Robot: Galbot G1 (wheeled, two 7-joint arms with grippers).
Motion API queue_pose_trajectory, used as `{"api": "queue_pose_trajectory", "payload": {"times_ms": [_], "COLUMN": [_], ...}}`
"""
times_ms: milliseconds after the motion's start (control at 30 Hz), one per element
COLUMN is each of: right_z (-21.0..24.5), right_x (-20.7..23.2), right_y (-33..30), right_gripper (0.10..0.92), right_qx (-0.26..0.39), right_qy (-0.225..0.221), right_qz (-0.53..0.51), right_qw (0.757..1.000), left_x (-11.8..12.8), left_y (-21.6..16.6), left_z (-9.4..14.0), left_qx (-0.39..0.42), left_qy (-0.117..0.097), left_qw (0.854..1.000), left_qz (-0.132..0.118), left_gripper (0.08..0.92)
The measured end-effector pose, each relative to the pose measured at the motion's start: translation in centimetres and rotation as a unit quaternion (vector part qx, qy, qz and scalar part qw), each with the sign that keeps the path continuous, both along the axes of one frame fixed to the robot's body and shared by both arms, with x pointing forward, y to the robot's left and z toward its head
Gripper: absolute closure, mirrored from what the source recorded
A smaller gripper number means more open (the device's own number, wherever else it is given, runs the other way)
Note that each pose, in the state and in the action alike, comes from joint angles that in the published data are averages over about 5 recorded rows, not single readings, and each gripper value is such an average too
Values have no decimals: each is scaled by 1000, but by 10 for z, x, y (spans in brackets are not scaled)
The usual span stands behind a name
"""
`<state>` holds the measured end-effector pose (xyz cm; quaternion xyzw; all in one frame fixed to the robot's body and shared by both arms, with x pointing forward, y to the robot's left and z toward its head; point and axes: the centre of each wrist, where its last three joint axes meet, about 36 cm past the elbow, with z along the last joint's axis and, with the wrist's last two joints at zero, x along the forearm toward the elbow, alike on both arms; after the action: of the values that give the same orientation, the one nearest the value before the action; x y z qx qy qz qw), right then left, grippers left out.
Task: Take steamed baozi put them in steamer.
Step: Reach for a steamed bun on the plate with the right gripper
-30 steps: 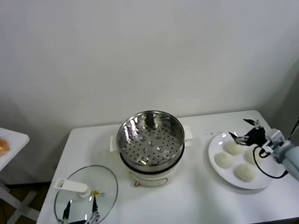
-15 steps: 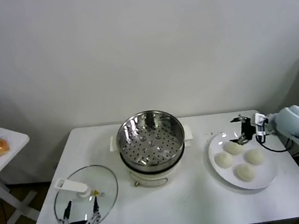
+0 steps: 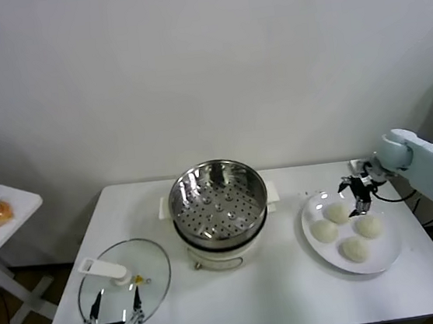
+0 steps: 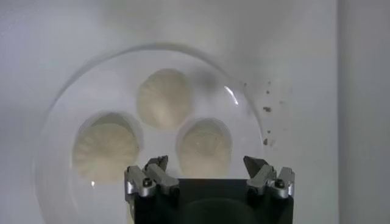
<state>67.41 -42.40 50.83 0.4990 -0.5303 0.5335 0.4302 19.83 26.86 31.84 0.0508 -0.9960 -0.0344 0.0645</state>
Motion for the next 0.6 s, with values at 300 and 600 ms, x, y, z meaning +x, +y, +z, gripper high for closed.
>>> {"api": "queue_pose_trajectory", "payload": {"times_ms": [300,600], "right_z": [-13,-35], "right_x": [23,29], "right_y": [13,15], "right_gripper": [200,200], "right_qx": [-30,-40], "right_qy": [21,40], "right_qz": [21,23], "right_qw": [999,998], "left_x": [-3,-5], "left_y": [4,6], "left_z": [-4,-5], "left_qx": [4,8], "left_qy": [4,8], "left_qw": [1000,1000], "left_qz": [4,4], "left_gripper": [177,177]}}
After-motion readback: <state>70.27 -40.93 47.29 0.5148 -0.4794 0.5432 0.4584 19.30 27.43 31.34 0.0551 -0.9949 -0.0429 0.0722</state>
